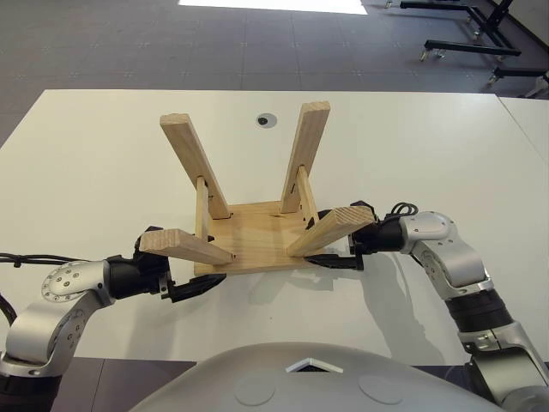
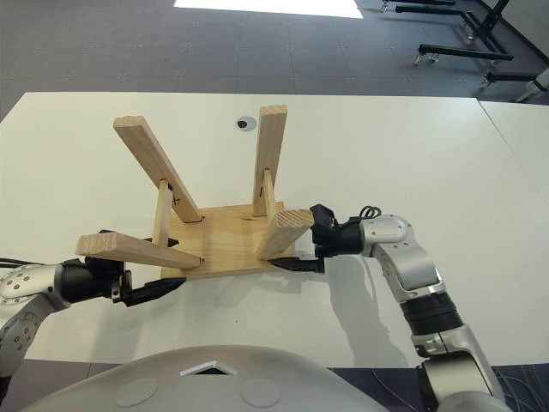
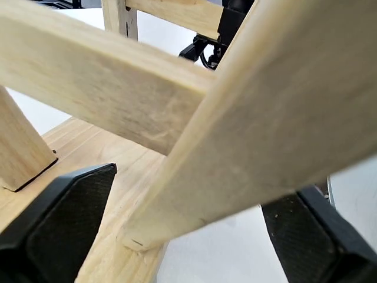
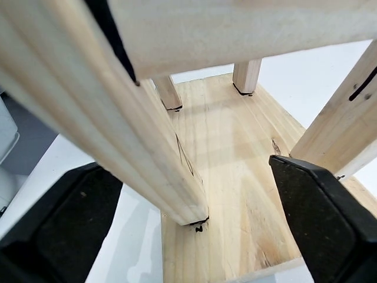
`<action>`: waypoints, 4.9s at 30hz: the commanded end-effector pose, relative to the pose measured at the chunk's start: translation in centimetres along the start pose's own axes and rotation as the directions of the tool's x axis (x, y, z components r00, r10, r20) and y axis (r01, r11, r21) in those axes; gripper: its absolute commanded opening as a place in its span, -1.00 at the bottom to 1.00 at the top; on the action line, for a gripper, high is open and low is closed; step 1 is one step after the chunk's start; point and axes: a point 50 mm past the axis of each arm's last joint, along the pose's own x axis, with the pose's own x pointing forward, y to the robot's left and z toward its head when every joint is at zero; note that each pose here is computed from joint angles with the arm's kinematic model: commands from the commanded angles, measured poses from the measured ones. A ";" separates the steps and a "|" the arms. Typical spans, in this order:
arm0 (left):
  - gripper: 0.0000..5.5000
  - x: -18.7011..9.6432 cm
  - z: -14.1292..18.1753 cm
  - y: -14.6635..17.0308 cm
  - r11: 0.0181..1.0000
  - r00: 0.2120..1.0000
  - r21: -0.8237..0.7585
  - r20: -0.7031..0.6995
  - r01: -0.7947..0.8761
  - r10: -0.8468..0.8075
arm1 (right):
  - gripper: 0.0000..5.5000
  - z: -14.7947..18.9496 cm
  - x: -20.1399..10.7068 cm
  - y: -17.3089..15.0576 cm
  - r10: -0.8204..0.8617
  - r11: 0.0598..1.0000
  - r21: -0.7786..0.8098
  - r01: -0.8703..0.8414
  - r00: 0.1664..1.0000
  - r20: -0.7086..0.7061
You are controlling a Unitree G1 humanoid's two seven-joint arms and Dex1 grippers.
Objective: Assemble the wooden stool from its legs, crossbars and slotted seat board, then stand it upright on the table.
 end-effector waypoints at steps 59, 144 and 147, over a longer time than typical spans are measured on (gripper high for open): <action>-0.09 1.7 2.3 2.3 0.798 0.987 -0.591 -0.020 0.115 -0.157 | -0.30 6.5 -0.8 -1.1 0.220 0.568 0.786 -0.244 0.965 0.141; 0.12 -1.6 -1.7 1.7 0.863 0.987 0.497 -0.163 0.092 -0.011 | 0.60 -3.8 -4.5 3.7 -0.029 0.999 -0.026 0.024 0.976 -0.218; 0.12 -1.4 -1.5 1.7 0.864 0.989 0.495 -0.150 0.086 -0.013 | 0.60 -3.8 -4.5 3.5 -0.032 0.999 -0.028 0.027 0.975 -0.221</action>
